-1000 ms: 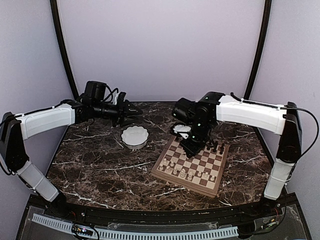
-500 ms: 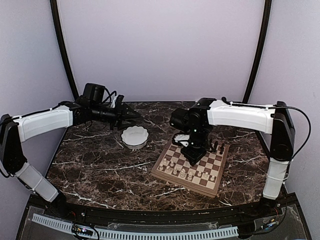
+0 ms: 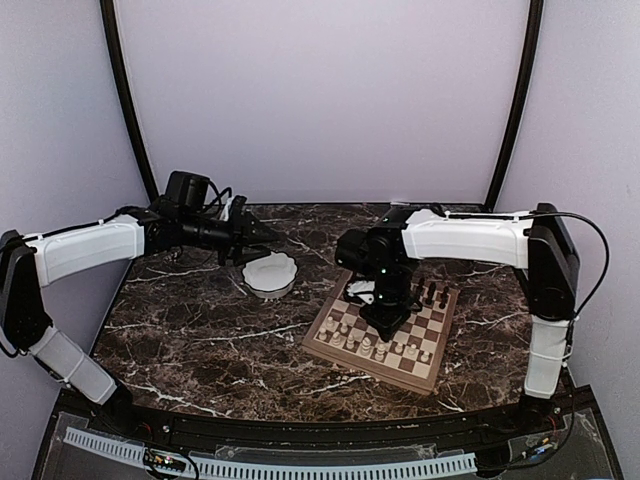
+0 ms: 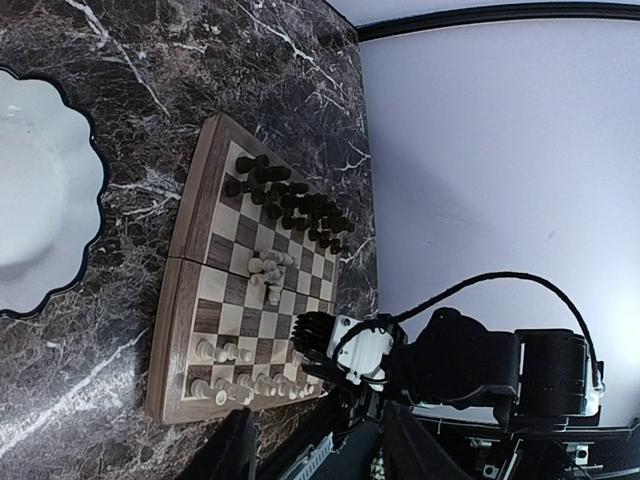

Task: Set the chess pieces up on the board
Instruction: Place the pawn at e2.

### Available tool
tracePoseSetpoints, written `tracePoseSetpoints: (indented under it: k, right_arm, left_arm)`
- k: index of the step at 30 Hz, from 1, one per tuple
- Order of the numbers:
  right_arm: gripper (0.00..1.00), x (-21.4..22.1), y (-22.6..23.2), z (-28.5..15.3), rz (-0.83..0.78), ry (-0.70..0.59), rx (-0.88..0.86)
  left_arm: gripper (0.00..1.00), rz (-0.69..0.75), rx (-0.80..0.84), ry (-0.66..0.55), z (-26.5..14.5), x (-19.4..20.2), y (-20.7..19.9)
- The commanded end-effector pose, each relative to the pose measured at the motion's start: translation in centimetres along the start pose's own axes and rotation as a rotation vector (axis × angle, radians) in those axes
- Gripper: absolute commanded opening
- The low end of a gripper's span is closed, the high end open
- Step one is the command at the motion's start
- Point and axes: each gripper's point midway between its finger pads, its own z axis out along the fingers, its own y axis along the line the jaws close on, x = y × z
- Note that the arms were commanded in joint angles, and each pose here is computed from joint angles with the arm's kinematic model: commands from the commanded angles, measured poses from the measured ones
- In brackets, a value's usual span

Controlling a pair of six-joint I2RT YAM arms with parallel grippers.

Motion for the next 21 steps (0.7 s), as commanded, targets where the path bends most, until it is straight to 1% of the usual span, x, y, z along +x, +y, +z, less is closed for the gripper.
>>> tracePoseSetpoints:
  k: [1,21]
  right_arm:
    - [0.03,0.2,0.2,1.0,0.004,0.038,0.008]
    - [0.08,0.1,-0.1,2.5,0.009,0.072,0.026]
  left_arm:
    - [0.45,0.019,0.027,-0.017,-1.0,0.2,-1.0]
    - [0.46,0.011,0.041,0.005,-0.3,0.1,-1.0]
